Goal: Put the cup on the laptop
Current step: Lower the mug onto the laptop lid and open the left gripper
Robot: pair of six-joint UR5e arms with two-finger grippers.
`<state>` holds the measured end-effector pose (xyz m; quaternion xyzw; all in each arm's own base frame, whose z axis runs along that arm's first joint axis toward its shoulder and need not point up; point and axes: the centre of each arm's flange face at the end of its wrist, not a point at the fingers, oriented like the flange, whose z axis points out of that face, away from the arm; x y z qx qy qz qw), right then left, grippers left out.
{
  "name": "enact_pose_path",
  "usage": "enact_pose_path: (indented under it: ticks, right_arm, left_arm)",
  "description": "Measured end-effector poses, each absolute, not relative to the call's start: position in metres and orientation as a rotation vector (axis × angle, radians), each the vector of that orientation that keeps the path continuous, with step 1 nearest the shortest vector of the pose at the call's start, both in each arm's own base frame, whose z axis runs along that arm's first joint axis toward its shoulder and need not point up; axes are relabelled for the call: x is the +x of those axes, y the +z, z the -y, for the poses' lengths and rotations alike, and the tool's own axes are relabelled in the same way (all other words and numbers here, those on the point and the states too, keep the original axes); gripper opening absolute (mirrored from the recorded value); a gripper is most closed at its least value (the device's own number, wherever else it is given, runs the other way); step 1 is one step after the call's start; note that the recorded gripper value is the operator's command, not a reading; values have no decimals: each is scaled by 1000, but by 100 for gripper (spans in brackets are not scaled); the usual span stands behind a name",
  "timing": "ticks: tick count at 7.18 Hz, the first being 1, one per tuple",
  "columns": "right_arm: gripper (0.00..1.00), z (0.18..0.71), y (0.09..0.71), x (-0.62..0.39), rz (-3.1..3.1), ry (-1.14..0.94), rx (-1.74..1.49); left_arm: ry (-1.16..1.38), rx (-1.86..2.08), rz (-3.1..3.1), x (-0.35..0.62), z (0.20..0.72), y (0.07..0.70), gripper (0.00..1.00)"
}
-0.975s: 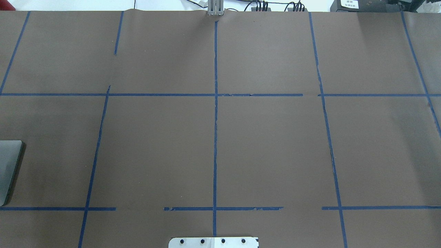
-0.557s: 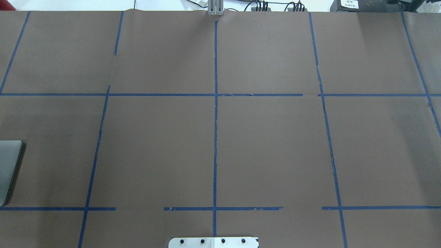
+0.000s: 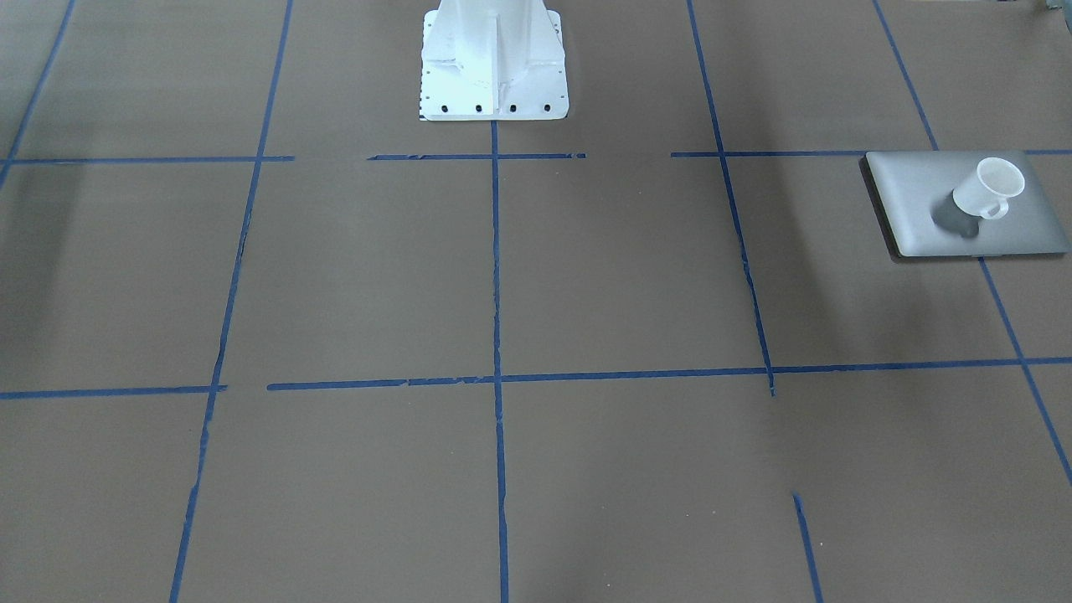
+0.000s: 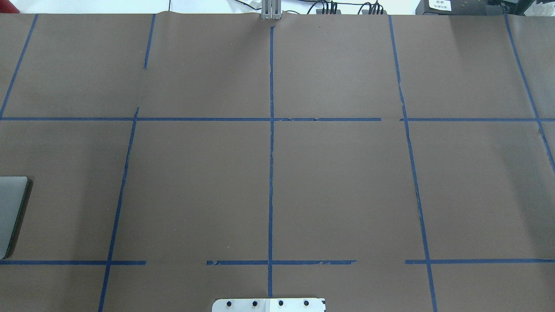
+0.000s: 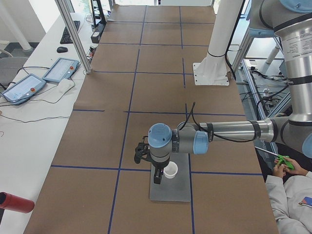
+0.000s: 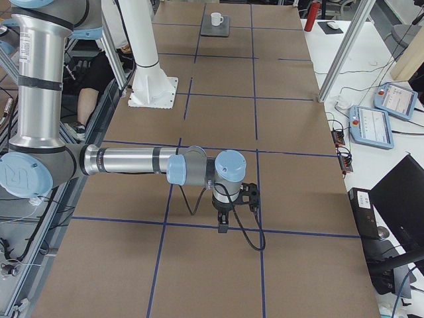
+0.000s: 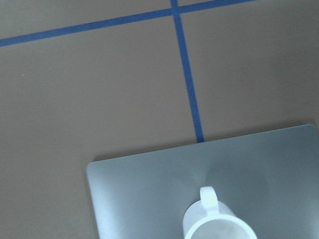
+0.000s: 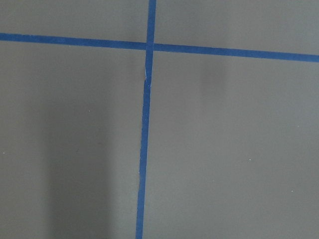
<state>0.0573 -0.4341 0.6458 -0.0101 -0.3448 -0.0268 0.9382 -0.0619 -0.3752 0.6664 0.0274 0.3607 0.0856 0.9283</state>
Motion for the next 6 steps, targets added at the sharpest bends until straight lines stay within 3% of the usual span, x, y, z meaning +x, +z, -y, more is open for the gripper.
enact_pose_path:
  ticks: [6]
  right_arm:
    - [100,434,646,57,704,-55,-21]
  left_arm:
    - [186,80,-736,-64,381,652,100]
